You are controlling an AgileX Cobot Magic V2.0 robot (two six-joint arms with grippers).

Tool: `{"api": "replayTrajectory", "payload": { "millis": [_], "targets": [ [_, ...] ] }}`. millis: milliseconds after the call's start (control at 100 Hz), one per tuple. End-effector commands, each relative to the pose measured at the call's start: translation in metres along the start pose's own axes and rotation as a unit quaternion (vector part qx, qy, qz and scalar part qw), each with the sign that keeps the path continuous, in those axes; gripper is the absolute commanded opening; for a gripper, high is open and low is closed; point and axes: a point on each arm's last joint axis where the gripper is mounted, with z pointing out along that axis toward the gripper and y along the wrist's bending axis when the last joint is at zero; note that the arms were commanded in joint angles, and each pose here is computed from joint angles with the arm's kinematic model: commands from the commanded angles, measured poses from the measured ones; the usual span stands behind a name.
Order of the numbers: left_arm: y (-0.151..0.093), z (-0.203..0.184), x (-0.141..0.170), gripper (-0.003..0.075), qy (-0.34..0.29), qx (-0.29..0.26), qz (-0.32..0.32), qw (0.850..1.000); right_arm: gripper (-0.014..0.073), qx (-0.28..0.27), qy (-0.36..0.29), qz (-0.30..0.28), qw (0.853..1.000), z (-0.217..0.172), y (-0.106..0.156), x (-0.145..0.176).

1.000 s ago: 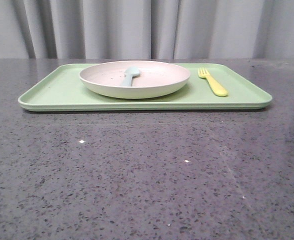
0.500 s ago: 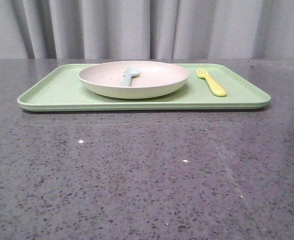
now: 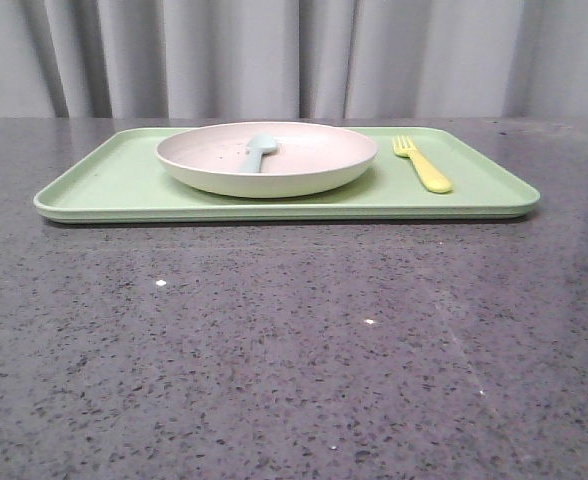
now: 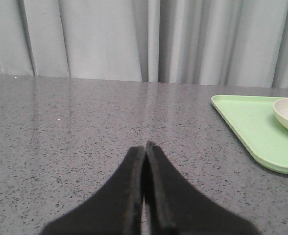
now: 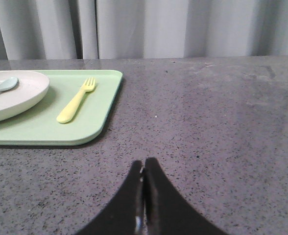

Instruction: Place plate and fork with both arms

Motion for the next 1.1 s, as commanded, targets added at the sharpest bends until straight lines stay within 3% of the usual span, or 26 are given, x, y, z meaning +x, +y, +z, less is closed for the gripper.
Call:
{"api": "replayTrajectory", "payload": {
  "millis": [0, 1090],
  "targets": [
    [0.000, -0.003, -0.005, -0.0020, -0.048, 0.001, -0.004, 0.999, -0.0067, 0.002, -0.066, -0.006, 0.998, -0.001, 0.000, -0.009],
    [0.000, -0.002, -0.004, -0.0020, -0.047, 0.001, -0.004, 0.999, -0.0067, 0.023, -0.052, -0.009, 0.998, -0.006, -0.004, 0.007]
  ]
}}
